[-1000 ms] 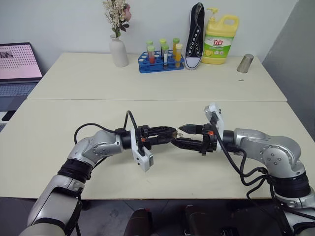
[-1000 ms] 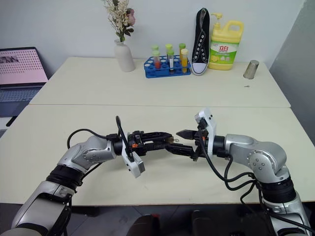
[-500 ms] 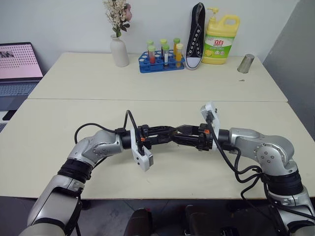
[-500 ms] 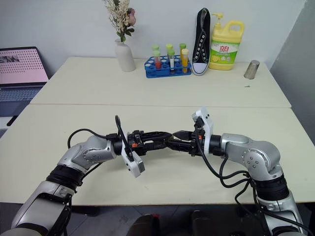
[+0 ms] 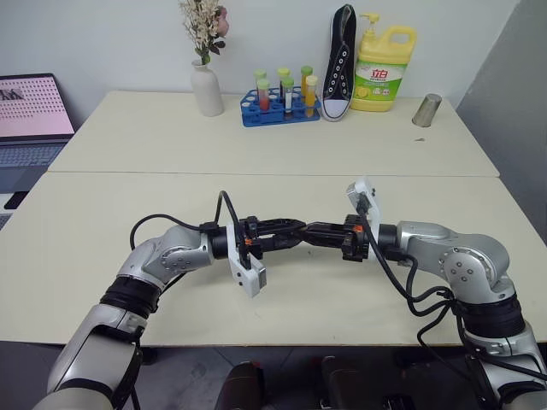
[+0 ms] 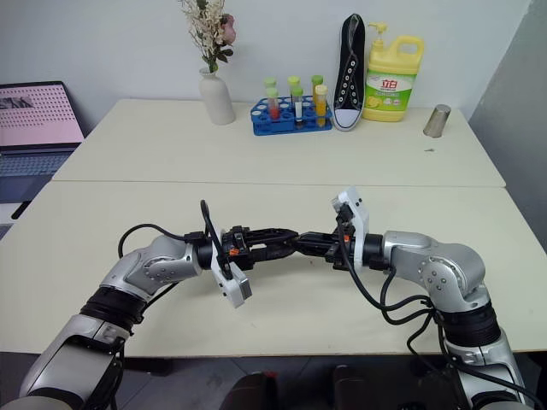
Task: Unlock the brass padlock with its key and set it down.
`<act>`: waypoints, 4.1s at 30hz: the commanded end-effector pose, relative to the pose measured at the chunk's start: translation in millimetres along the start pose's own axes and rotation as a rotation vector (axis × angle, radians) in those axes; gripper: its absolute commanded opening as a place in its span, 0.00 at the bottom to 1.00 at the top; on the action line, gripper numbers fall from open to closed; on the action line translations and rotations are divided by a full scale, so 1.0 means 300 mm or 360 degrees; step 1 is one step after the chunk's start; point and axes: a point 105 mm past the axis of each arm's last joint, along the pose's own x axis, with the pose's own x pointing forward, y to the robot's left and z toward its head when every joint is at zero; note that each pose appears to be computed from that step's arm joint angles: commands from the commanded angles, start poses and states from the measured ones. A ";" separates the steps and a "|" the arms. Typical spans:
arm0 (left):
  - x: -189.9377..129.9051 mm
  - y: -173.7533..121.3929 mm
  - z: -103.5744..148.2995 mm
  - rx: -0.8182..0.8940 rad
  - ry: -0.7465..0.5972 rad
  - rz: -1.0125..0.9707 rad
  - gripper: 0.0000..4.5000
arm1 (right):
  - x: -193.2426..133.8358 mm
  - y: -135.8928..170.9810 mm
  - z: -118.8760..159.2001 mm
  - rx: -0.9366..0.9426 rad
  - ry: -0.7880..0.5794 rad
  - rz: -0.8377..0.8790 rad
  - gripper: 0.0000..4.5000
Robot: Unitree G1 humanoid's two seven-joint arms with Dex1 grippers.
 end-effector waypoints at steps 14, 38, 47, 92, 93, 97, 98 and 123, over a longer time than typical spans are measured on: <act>-0.069 0.087 0.014 -0.0379 0.0063 0.0245 1.00 | -0.015 0.003 0.035 -0.0084 -0.0038 0.0014 0.04; -0.016 0.066 -0.042 -0.2105 0.0043 0.0033 0.00 | -0.060 0.072 0.062 -0.0246 -0.0083 0.0139 0.04; -0.017 0.062 0.004 -0.2272 -0.0016 -0.0072 0.00 | -0.064 0.061 0.067 -0.0248 -0.0094 0.0109 0.04; -0.095 0.168 -0.025 -0.2243 0.0099 0.0082 0.00 | -0.070 0.024 0.033 -0.0245 -0.0034 0.0045 0.04; -0.114 0.165 -0.035 -0.2097 0.0178 0.0060 0.00 | -0.073 0.018 0.030 -0.0211 -0.0034 0.0035 0.04; -0.161 0.114 -0.039 -0.1663 0.0358 -0.0124 0.00 | -0.077 0.001 0.013 -0.0094 -0.0004 0.0010 0.04; -0.167 0.102 -0.041 -0.1594 0.0381 -0.0150 0.00 | -0.076 -0.003 0.009 -0.0072 0.0002 0.0004 0.04; -0.182 -0.079 0.025 -0.1521 0.0272 -0.0394 1.00 | -0.001 -0.158 -0.218 0.0571 0.0411 -0.0251 0.04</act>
